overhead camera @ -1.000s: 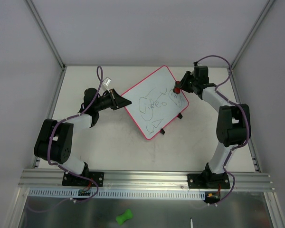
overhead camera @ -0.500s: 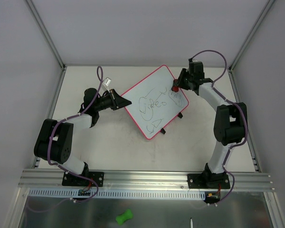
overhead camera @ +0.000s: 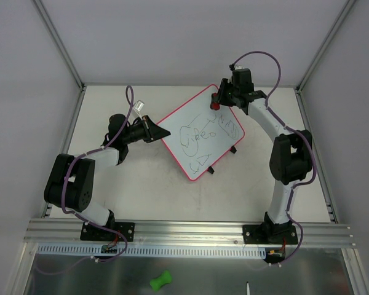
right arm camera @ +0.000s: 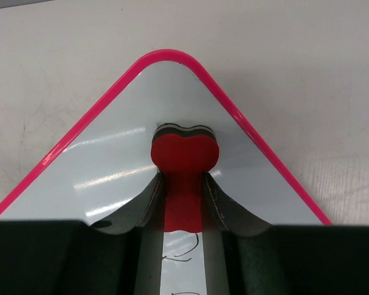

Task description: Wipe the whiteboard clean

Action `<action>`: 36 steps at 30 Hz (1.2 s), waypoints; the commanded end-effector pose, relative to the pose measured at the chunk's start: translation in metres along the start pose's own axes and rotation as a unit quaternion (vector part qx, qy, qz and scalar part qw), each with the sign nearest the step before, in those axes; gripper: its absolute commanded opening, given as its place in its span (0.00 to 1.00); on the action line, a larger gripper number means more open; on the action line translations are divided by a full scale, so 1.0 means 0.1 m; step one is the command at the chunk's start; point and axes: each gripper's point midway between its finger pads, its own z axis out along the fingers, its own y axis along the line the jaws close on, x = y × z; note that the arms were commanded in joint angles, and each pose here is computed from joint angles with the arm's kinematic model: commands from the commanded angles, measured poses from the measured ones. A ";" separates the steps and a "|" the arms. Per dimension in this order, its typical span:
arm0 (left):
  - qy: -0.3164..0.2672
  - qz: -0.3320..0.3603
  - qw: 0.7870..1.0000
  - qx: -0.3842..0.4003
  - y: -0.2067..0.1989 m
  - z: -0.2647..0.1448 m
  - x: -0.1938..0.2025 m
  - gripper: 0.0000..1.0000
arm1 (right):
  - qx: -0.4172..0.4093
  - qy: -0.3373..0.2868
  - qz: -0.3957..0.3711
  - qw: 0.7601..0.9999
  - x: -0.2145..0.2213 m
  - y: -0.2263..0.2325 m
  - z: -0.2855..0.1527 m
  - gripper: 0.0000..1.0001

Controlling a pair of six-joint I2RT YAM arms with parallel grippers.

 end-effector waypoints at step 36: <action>0.020 0.063 0.997 0.042 -0.10 -0.24 -0.05 0.00 | 0.001 0.015 0.020 1.000 0.88 -0.51 -0.22 0.00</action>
